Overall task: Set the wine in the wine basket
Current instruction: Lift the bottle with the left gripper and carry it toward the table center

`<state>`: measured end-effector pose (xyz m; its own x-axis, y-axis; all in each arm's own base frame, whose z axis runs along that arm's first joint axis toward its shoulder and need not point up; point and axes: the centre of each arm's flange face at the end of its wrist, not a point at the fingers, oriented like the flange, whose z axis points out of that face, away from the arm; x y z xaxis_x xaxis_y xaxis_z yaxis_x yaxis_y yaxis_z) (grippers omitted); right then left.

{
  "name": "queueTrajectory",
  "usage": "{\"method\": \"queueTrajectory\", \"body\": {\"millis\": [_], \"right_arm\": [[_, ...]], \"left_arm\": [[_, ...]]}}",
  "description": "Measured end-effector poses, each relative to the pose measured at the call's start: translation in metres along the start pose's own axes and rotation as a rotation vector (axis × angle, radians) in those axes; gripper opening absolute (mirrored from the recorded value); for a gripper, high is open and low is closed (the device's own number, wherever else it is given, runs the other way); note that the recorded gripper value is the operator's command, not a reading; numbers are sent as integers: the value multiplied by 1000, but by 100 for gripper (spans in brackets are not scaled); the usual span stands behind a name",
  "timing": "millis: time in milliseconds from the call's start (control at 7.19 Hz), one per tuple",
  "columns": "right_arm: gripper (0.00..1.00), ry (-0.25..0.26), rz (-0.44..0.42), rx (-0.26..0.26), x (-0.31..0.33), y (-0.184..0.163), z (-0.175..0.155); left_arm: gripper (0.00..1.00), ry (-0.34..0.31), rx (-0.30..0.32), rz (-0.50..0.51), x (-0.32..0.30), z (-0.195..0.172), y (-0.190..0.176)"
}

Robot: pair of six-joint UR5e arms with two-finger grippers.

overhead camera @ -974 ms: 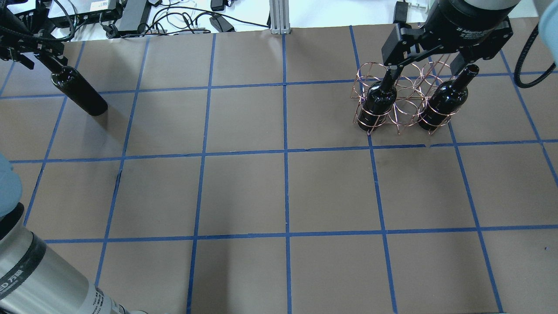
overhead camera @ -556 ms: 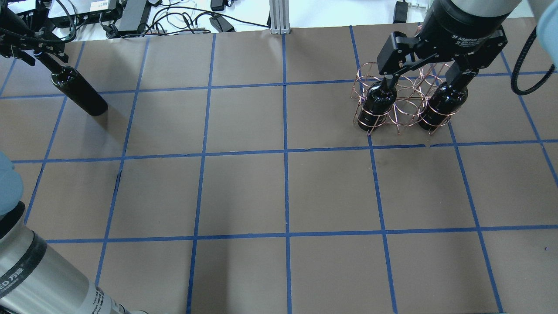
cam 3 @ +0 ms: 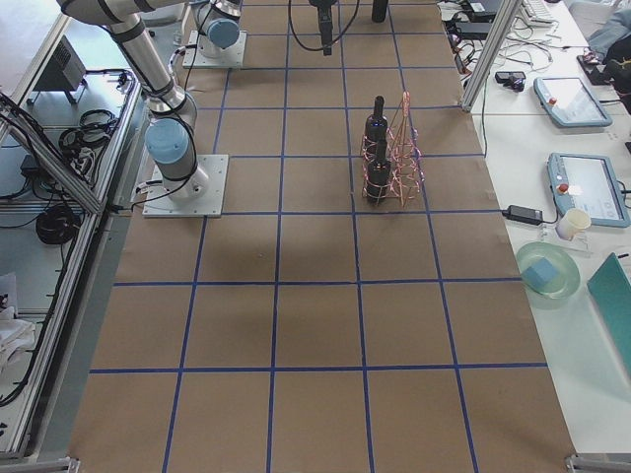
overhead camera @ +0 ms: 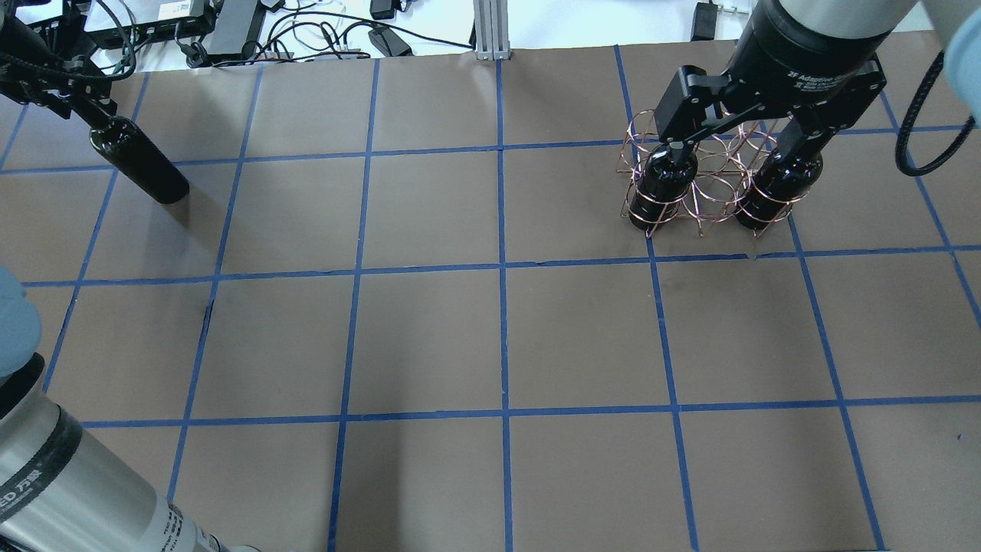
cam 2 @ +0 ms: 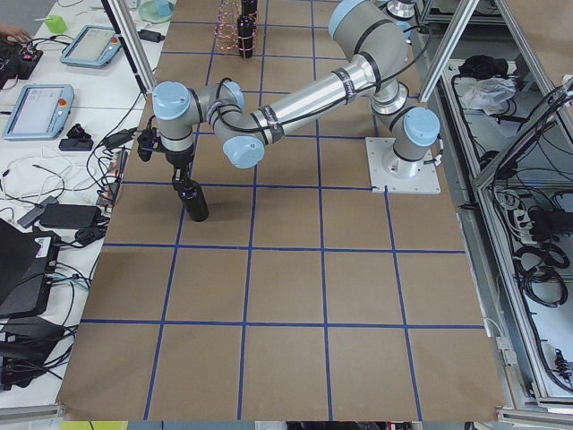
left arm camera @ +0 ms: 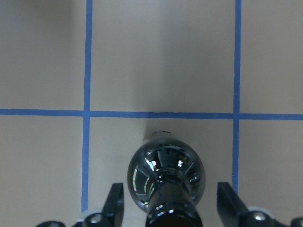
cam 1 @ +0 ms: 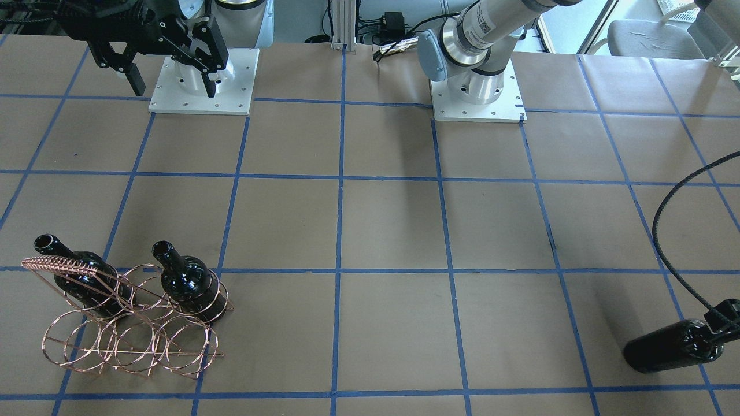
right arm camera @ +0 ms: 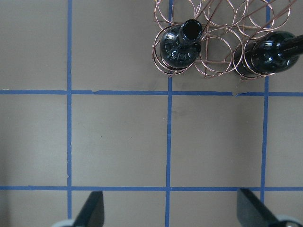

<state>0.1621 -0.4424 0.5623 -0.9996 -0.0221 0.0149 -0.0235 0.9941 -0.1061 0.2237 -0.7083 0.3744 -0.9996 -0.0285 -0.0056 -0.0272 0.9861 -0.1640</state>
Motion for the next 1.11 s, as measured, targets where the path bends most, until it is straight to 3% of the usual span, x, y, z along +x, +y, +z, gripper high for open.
{"method": "queueTrajectory", "body": {"millis": [695,1113], "right_arm": [[100,12,5,-11,0,-2,5],[100,16,7,-18,0,-8,11]], "left_arm": [[0,-8,12,44,5,-11,1],[0,23,-26,2,102,-35,10]]}}
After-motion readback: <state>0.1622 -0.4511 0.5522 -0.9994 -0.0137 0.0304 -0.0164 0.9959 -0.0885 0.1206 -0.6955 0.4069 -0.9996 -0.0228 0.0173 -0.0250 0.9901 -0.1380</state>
